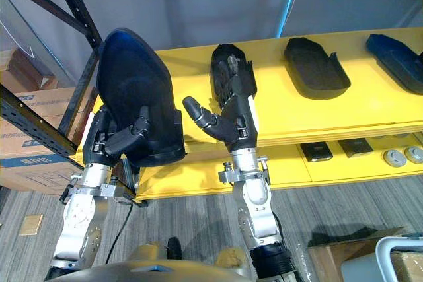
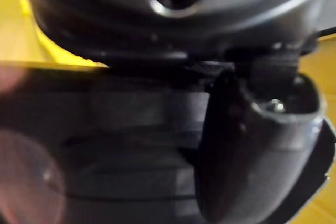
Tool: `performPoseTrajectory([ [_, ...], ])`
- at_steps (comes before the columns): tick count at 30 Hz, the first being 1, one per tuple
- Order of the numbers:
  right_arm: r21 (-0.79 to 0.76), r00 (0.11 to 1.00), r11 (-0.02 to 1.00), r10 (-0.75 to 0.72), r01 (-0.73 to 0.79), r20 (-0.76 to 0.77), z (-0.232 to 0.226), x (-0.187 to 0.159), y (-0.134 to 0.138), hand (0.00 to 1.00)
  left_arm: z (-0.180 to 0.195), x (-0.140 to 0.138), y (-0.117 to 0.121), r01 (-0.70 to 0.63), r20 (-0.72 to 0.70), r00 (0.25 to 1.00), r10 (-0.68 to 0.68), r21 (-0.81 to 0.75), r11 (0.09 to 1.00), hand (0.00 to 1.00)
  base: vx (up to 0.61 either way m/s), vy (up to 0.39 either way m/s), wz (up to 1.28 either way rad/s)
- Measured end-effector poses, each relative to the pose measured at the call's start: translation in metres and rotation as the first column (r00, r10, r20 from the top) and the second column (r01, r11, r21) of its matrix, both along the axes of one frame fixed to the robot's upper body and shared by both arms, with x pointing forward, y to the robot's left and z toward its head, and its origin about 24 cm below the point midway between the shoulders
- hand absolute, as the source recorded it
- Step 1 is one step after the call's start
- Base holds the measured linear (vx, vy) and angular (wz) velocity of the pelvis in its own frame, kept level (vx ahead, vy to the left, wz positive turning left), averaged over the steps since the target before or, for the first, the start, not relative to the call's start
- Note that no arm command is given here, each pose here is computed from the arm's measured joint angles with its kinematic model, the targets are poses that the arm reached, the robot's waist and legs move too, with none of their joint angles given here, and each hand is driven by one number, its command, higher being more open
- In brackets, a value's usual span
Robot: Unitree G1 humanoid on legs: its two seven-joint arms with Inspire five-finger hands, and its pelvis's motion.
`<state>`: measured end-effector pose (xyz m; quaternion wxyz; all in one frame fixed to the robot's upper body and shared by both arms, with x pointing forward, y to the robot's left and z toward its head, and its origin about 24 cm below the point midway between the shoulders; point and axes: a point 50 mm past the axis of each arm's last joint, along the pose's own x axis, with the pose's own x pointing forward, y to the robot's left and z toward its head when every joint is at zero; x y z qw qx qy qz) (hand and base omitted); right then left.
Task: Walk over and take three plastic housings, then place them on the shelf
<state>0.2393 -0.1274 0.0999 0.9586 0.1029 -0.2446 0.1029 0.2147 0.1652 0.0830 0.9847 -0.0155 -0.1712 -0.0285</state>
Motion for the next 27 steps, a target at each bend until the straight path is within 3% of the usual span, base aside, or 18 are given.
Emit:
performPoseTrajectory([
  [5, 0.003, 0.996, 0.996, 0.092, -0.092, 0.016, 0.003, -0.001, 0.020, 1.00, 0.005, 0.001, 0.028, -0.070, -0.028, 0.997, 0.074, 0.135, 0.988, 0.00, 0.00, 0.048, -0.25],
  [13, -0.029, 0.998, 0.998, 0.057, -0.058, -0.032, -0.004, 0.002, 0.009, 1.00, 0.017, 0.000, 0.032, -0.144, -0.006, 0.989, 0.145, 0.092, 0.985, 0.00, -0.03, -0.045, 0.17],
  [19, -0.073, 0.996, 0.997, 0.000, -0.007, -0.092, -0.008, 0.008, -0.016, 1.00, 0.006, 0.007, 0.072, -0.359, -0.071, 0.930, 0.361, 0.035, 0.933, 0.00, -0.02, -0.021, -0.11],
  [23, -0.104, 0.993, 0.994, -0.032, 0.020, -0.114, -0.009, -0.001, -0.025, 1.00, 0.012, 0.022, 0.119, -0.533, -0.078, 0.845, 0.530, -0.030, 0.846, 0.00, -0.07, 0.013, -0.25],
  [27, -0.130, 0.983, 0.988, -0.098, 0.078, -0.158, -0.017, -0.016, -0.043, 1.00, 0.019, 0.027, 0.152, -0.585, -0.093, 0.811, 0.578, -0.080, 0.807, 0.00, 0.01, 0.031, -0.27],
])
